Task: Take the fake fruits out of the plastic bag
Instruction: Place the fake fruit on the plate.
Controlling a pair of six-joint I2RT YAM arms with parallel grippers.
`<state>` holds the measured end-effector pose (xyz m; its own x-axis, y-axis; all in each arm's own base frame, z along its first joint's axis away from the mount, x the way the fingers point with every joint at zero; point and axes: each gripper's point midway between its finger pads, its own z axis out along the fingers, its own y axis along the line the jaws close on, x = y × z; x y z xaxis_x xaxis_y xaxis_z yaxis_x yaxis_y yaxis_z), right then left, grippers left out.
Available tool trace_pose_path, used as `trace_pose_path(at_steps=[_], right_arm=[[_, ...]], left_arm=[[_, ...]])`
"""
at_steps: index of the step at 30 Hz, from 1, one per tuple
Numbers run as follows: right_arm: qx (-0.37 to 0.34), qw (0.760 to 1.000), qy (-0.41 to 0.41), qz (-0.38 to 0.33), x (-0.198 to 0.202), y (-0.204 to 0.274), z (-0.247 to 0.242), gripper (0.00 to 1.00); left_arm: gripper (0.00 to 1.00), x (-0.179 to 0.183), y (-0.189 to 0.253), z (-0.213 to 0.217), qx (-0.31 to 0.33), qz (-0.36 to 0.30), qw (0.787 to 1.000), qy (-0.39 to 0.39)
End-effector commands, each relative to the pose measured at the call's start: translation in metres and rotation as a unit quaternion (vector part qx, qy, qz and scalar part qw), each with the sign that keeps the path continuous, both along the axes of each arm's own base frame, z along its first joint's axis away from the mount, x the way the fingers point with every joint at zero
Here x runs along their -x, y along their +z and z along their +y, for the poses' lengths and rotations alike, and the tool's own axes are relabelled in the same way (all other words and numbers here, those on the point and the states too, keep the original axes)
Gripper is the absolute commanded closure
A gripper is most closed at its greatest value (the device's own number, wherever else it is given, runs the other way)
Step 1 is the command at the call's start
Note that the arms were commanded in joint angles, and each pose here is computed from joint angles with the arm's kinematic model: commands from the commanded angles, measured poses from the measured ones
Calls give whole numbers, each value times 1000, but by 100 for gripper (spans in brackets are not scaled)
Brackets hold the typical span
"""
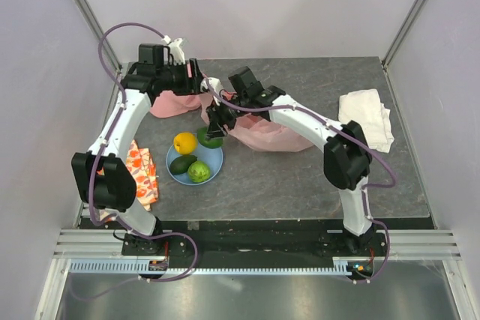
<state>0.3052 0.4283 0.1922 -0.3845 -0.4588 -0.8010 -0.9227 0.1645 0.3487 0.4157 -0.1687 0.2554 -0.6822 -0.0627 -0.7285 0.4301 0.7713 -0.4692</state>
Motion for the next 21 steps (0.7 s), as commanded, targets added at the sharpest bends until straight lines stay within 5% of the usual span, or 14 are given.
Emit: trace_pose_path(at_steps=[1,17,19,21], right_arm=[[-17,999,-25,-12,-23,-3,32,57],[65,993,-98,6,-45,-91,53,55],[70,992,-104,20,-41,-98,47,55],[66,992,-101,26,-36,-93,45,56]], left_arm=[[33,9,55,4,20,-64,998,5],[26,18,80,23,20,-97,994,46],[25,4,80,49,-25,-108,986,121],[28,-13,74,88,-153,-141,960,190]])
